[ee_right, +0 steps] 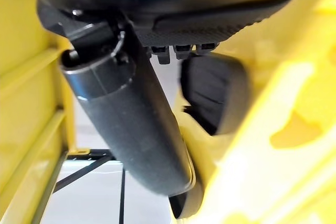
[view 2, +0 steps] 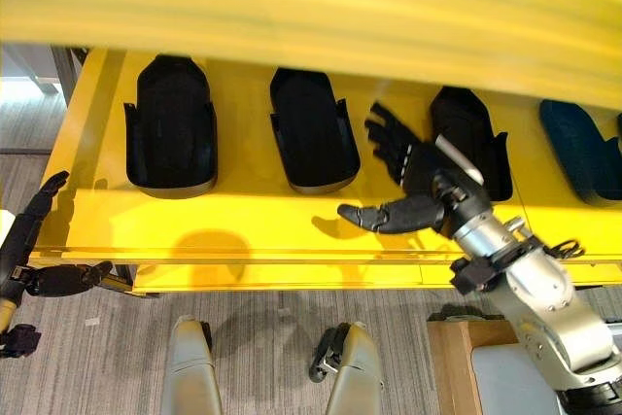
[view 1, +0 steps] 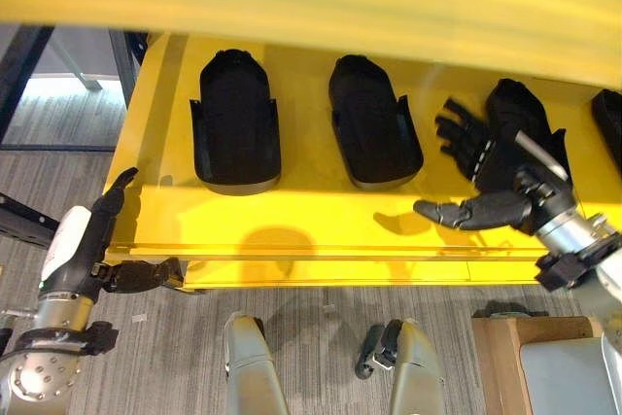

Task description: Move parts from the plastic box to the shelf.

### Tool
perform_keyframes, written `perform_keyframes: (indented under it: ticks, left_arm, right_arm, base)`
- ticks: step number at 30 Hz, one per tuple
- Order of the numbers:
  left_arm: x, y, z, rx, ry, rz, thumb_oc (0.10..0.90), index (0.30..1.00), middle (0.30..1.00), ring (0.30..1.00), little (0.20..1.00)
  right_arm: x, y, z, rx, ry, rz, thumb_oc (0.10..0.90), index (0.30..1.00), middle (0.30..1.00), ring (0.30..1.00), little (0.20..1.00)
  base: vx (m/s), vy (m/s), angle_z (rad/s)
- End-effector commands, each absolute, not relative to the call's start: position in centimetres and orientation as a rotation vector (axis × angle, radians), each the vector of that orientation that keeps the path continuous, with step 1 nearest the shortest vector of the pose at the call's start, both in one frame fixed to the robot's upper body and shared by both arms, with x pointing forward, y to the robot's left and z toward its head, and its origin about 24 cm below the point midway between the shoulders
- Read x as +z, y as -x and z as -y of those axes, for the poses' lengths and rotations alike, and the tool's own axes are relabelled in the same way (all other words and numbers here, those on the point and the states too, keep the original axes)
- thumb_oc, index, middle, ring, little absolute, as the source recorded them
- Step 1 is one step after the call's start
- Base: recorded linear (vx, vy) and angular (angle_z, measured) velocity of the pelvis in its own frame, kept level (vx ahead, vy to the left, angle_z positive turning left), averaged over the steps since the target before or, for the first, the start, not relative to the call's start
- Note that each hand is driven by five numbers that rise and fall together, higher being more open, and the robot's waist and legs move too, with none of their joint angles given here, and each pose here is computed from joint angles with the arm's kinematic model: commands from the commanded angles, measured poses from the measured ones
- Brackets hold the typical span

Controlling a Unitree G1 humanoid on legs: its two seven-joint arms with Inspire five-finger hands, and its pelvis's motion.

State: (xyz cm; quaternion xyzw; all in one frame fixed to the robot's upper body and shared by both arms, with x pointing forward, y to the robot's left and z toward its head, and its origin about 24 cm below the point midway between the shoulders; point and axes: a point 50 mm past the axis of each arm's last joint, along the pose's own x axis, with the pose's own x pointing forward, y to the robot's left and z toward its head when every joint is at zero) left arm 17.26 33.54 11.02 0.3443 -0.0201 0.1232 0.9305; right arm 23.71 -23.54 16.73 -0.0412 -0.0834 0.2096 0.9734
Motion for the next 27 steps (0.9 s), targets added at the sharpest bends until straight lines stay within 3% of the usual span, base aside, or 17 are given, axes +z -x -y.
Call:
perform_keyframes:
  ticks: [1,8,13,27]
  left_arm:
    - [11.9,-18.0,-33.1,0.285,-0.423,0.175,0.900,1.000,1.000,1.000,1.000]
    - [9.6,-17.5,-32.5,0.336,-0.188,0.176,0.900,1.000,1.000,1.000,1.000]
    - [6.7,-16.4,-31.5,0.379,0.051,0.151,0.900,1.000,1.000,1.000,1.000]
    - [0.9,-13.7,-27.7,0.399,0.334,-0.017,0.900,1.000,1.000,1.000,1.000]
  right_arm:
    - [23.0,-23.3,22.7,0.481,0.034,0.533,0.900,1.000,1.000,1.000,1.000]
    - [18.9,-22.2,22.2,0.475,-0.140,0.459,0.900,1.000,1.000,1.000,1.000]
    - [15.9,-20.3,23.3,0.341,-0.120,0.417,0.900,1.000,1.000,1.000,1.000]
    - [8.6,-18.3,24.2,0.137,-0.162,0.167,0.900,1.000,1.000,1.000,1.000]
  base:
    - [0.00,-0.030,0.18]
    - [0.01,-0.005,-0.03]
    - [0.03,-0.005,-0.04]
    - [0.02,-0.045,-0.09]
